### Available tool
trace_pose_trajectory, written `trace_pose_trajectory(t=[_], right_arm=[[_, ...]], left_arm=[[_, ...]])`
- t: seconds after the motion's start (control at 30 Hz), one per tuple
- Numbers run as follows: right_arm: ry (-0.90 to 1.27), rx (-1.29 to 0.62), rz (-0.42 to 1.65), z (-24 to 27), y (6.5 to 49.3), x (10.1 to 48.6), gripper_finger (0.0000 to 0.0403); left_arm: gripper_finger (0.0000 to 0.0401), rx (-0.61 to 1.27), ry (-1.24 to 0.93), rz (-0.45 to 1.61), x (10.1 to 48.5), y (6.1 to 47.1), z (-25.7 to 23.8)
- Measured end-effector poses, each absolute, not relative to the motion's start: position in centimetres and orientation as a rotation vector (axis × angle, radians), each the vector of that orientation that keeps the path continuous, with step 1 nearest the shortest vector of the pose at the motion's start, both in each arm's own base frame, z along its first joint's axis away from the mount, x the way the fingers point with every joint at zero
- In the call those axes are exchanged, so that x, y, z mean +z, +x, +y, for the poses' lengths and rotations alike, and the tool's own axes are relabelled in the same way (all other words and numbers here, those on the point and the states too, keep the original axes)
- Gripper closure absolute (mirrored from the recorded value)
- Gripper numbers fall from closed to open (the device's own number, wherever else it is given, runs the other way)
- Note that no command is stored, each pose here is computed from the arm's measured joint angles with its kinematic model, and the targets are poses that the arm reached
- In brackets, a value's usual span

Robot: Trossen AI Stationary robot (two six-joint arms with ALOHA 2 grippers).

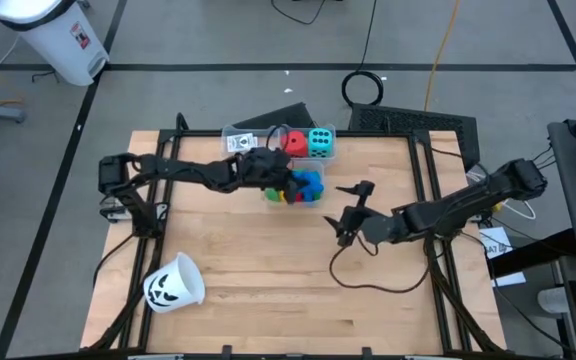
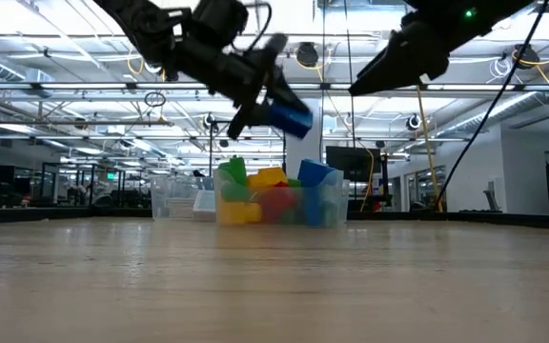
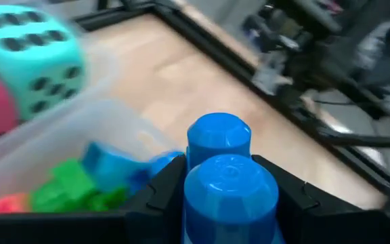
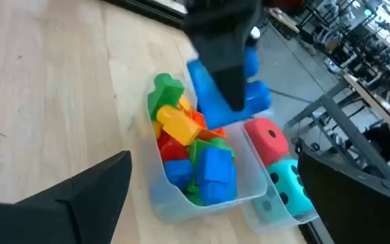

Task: Pick & Place Toys
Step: Put the blue game piece into the bottom transparent bin, then return to Home Position

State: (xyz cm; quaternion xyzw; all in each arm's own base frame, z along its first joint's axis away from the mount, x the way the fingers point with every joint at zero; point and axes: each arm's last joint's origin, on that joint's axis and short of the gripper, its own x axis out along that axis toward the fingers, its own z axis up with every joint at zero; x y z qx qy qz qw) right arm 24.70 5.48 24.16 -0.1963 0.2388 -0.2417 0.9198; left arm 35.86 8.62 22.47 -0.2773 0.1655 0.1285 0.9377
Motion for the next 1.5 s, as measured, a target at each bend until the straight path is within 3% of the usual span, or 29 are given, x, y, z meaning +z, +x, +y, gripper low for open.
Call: trace_pose_trajectory(t=[0.47, 0.73, 0.93, 1.33, 1.5], right_arm=[[-0.362, -0.554, 0.452, 3.4, 22.1, 23.1, 0.0012], [-0.358, -0.554, 0.443, 3.4, 22.1, 23.2, 0.0011], [-0.371, -0.548, 0.45, 3.5, 22.0, 23.2, 0.0011], [-0.357, -0.484, 0.32, 4.3, 19.3, 26.3, 0.0011], [-0.466, -0.472, 0.294, 3.7, 17.5, 27.8, 0.0011]], left_arm=[[0.0253, 0.39, -0.667, 0.411, 17.3, 36.1, 13.6], [0.0079, 0.318, -0.709, 0.423, 19.2, 34.7, 14.5], [0.0008, 0.255, -0.614, 0.423, 23.2, 32.6, 13.8], [0.0044, 0.22, -0.427, 0.515, 32.1, 22.6, 9.2], [0.0045, 0.197, -0.281, 0.286, 33.5, 19.2, 6.6]])
